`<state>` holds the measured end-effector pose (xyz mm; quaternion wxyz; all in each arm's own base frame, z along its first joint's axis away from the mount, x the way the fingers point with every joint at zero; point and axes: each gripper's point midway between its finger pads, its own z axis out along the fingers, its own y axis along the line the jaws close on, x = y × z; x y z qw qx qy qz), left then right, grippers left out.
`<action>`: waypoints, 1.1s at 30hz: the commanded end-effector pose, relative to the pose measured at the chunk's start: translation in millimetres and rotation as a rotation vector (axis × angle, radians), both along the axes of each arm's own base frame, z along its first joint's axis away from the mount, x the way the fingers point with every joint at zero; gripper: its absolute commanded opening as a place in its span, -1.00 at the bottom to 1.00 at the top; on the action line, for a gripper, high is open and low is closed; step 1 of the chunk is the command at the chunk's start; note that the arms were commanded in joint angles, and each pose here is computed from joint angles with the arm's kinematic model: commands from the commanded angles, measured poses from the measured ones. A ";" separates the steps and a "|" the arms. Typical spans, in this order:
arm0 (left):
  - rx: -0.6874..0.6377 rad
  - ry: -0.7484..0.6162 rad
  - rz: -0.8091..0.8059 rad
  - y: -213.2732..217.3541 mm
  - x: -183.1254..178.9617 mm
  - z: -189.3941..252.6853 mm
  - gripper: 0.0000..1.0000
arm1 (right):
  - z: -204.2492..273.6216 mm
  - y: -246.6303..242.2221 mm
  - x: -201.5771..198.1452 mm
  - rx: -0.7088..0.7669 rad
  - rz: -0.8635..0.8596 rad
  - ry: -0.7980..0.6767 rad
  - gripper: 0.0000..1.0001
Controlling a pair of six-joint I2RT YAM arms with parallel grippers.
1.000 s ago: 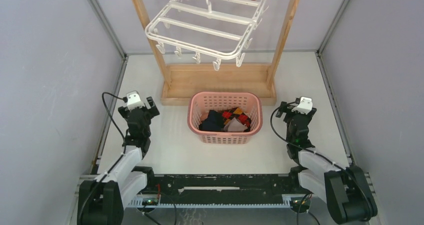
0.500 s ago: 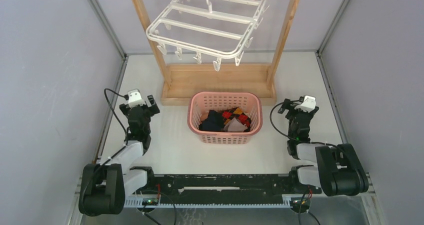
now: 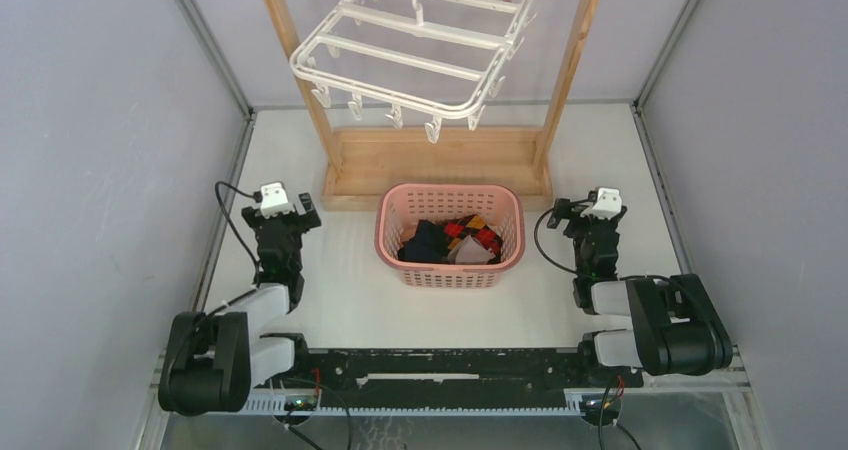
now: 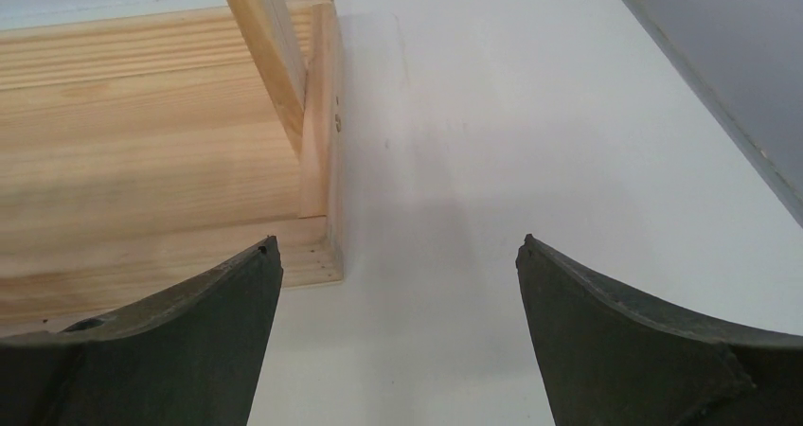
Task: Remove the socks clipped to the hanger
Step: Reset both arms
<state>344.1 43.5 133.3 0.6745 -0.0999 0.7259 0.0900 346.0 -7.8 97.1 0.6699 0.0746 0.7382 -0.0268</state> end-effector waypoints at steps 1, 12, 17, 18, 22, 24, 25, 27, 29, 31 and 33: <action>0.021 -0.046 -0.005 1.7 11.0 11.1 0.99 | 11.1 7.9 9.9 -0.014 0.050 -0.023 0.99; 0.008 -0.045 0.030 6.9 9.7 3.0 1.00 | 7.0 8.8 17.2 0.009 0.085 0.021 0.99; 0.008 -0.048 0.030 6.9 9.4 3.8 1.00 | 6.8 9.0 19.7 0.017 0.099 0.030 0.99; 0.008 -0.047 0.031 7.0 9.2 3.4 1.00 | 6.7 9.0 19.7 0.017 0.099 0.030 0.99; 0.004 -0.046 0.043 8.9 8.6 2.3 1.00 | 7.4 8.9 20.3 0.021 0.100 0.029 0.99; -0.005 -0.066 0.075 13.7 5.3 2.3 0.99 | 6.0 8.6 20.5 0.025 0.105 0.036 0.99; -0.008 -0.079 0.081 14.5 4.7 3.4 0.99 | 6.1 8.7 20.7 0.026 0.106 0.036 0.99; -0.008 -0.073 0.084 15.0 4.6 1.9 0.99 | 6.3 9.2 21.0 0.027 0.108 0.036 0.99; -0.008 -0.072 0.085 15.1 4.8 2.0 1.00 | 6.5 9.1 21.3 0.027 0.109 0.037 0.99; -0.009 -0.072 0.084 15.0 4.7 1.7 0.99 | 6.6 8.6 21.3 0.027 0.108 0.036 0.99; -0.008 -0.071 0.085 15.2 4.4 1.4 0.99 | 6.5 8.5 21.2 0.027 0.108 0.036 0.99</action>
